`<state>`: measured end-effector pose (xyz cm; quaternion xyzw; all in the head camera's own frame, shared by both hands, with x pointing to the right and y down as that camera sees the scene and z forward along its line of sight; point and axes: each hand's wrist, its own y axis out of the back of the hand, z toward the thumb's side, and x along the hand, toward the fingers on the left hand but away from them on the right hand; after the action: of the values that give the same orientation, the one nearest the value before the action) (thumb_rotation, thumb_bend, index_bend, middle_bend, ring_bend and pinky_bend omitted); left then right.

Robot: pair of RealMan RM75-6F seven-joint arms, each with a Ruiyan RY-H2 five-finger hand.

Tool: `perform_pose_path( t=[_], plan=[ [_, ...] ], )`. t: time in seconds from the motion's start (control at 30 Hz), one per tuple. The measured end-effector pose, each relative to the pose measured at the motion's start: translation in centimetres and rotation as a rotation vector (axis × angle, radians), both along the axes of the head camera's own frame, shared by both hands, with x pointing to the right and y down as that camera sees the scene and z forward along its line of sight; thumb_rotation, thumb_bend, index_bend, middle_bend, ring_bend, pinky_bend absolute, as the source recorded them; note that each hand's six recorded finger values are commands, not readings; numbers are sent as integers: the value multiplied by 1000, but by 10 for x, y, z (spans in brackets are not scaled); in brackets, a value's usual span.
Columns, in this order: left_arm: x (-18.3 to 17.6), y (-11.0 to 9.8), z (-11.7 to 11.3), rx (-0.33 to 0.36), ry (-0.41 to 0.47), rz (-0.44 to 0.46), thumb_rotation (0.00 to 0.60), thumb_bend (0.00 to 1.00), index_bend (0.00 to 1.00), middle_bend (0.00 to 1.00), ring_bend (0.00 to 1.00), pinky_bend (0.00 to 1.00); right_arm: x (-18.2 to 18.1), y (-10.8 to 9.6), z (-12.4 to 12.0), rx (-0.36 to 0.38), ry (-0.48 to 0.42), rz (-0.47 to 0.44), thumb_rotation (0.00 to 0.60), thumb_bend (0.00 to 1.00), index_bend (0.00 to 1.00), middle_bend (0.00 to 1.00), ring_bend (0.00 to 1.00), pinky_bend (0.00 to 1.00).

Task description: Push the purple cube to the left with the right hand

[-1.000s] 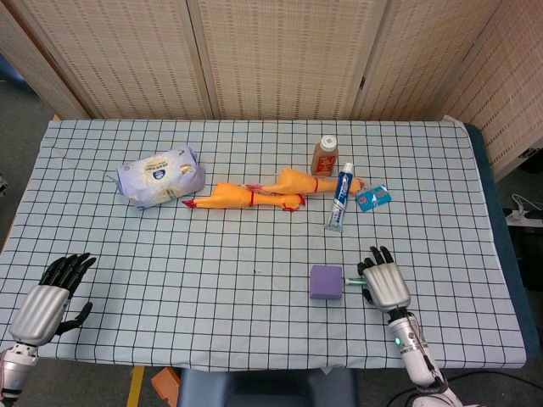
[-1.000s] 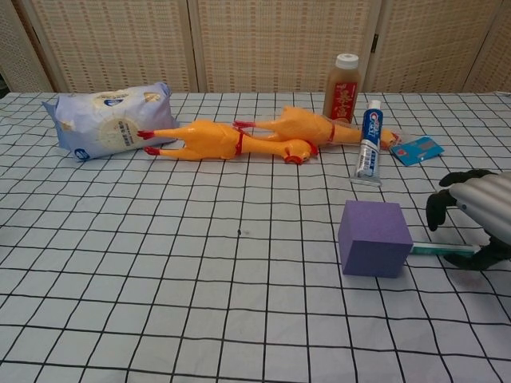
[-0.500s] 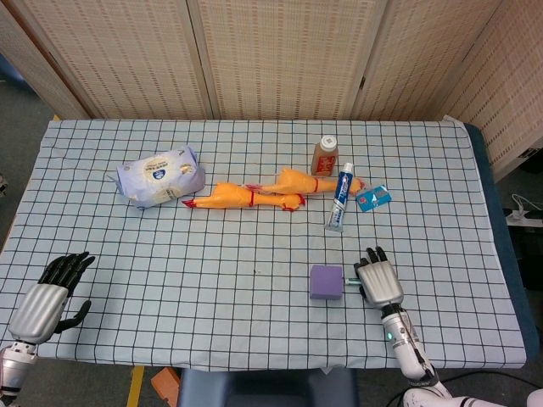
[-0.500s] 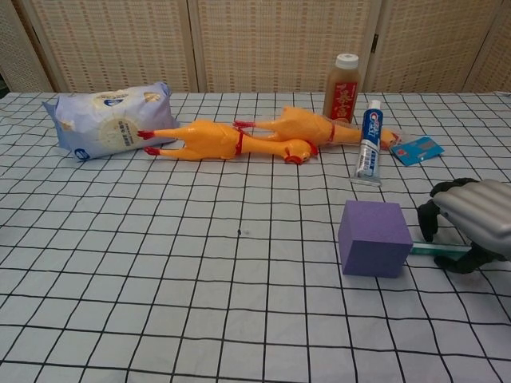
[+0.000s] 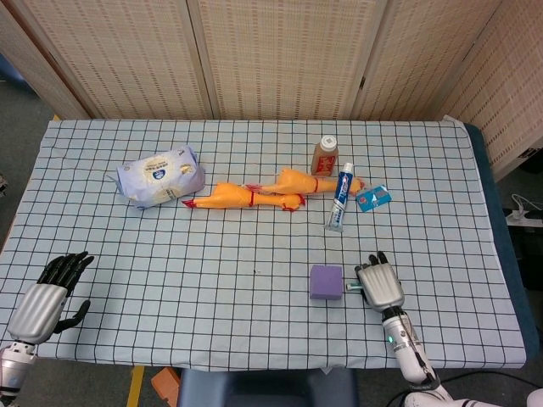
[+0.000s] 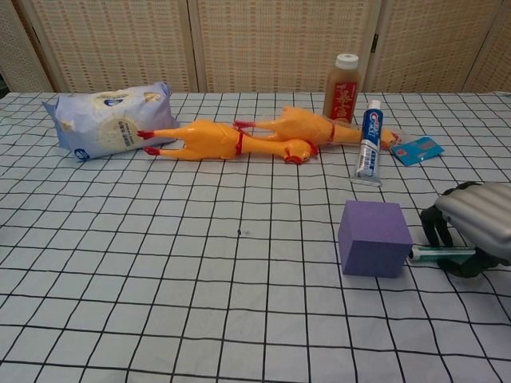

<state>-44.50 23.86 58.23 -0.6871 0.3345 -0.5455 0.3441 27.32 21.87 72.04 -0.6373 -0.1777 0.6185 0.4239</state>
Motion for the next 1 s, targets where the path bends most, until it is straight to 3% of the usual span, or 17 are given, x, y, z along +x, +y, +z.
perform_pose_path(
  t=[0.1, 0.27, 0.33, 0.5, 0.73, 1.0],
  plan=[
    [0, 0, 0, 1, 1, 0, 600, 435, 0, 0, 0, 74, 1, 1, -1, 2, 12, -4, 600, 275, 834, 630, 330, 282],
    [0, 0, -2, 7, 1, 0, 600, 435, 0, 0, 0, 74, 3, 1, -3, 8, 16, -3, 600, 281, 976, 742, 536, 597],
    [0, 0, -2, 8, 0, -1, 600, 435, 0, 0, 0, 74, 3, -1, -6, 22, 10, -6, 600, 285, 998, 770, 571, 636],
    [0, 1, -1, 7, -5, 2, 600, 436, 0, 0, 0, 74, 5, -7, -21, 77, -18, -18, 600, 295, 1000, 791, 591, 640],
    [2, 2, 0, 7, -10, 7, 600, 436, 0, 0, 0, 74, 2, -11, -40, 72, -53, -34, 600, 301, 1000, 792, 592, 640],
    [1, 1, -1, 5, -7, 2, 600, 436, 0, 0, 0, 74, -15, -13, -34, 33, -37, -93, 600, 301, 1000, 792, 592, 640]
  ],
)
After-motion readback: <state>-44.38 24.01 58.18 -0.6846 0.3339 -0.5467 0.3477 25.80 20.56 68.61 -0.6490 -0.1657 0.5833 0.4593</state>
